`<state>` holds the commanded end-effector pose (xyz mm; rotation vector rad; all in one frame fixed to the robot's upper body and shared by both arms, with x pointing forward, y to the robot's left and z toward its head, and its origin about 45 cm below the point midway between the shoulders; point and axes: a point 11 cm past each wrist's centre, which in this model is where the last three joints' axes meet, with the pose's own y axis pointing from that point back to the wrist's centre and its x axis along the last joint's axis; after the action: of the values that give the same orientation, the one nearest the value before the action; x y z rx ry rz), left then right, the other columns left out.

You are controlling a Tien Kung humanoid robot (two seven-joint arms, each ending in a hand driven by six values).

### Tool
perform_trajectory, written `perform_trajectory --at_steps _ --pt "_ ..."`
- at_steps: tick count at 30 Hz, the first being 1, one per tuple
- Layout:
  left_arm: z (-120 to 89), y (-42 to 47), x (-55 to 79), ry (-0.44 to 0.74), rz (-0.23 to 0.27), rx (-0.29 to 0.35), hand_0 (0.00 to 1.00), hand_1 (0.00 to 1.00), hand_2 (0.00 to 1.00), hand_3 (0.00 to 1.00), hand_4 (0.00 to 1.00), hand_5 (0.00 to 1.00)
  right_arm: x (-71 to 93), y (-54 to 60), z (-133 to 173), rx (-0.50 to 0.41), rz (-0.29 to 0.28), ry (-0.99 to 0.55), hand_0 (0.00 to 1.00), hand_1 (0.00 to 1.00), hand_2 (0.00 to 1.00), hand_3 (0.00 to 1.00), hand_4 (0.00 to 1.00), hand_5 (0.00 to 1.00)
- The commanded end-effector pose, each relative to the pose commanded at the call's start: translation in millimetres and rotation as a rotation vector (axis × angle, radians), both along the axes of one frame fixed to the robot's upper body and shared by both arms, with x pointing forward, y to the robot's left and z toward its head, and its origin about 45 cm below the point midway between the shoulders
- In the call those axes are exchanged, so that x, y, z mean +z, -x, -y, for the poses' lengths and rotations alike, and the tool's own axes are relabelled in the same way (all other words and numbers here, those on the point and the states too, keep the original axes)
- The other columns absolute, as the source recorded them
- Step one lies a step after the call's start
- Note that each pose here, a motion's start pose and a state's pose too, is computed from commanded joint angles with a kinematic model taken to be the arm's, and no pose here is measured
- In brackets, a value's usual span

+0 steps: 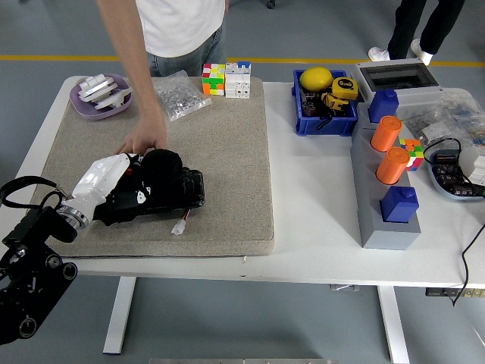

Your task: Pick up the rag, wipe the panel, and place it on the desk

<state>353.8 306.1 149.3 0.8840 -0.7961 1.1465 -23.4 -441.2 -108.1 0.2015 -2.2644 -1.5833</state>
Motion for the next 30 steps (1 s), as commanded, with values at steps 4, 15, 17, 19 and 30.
perform_trajectory --at_steps 4,15,17,19,30 --pt "-15 2.7 1.3 -0.002 0.006 0.042 0.301 0.287 0.507 0.486 0.430 0.002 0.0 0.3 0 -0.002 -0.001 0.000 0.754 0.662 0.677 0.613 0.998 0.476" --pt "-57 12.6 7.9 -0.017 0.030 0.155 0.307 0.289 0.508 0.486 0.436 0.002 0.1 2.1 0 -0.005 -0.004 0.000 0.755 0.662 0.677 0.613 0.998 0.476" --pt "-66 14.2 9.2 -0.020 0.034 0.178 0.307 0.289 0.508 0.486 0.436 0.002 0.1 2.5 0 -0.004 -0.005 0.000 0.755 0.662 0.677 0.613 0.998 0.476" --pt "-72 15.6 7.4 -0.016 0.031 0.192 0.307 0.289 0.508 0.486 0.436 0.002 0.0 3.2 0 -0.004 -0.007 0.000 0.755 0.662 0.677 0.613 0.998 0.476" --pt "-99 12.7 19.7 -0.030 0.091 0.258 0.307 0.291 0.506 0.486 0.438 0.002 -0.9 7.3 -3 -0.002 -0.020 -0.009 0.755 0.663 0.677 0.613 0.998 0.476"
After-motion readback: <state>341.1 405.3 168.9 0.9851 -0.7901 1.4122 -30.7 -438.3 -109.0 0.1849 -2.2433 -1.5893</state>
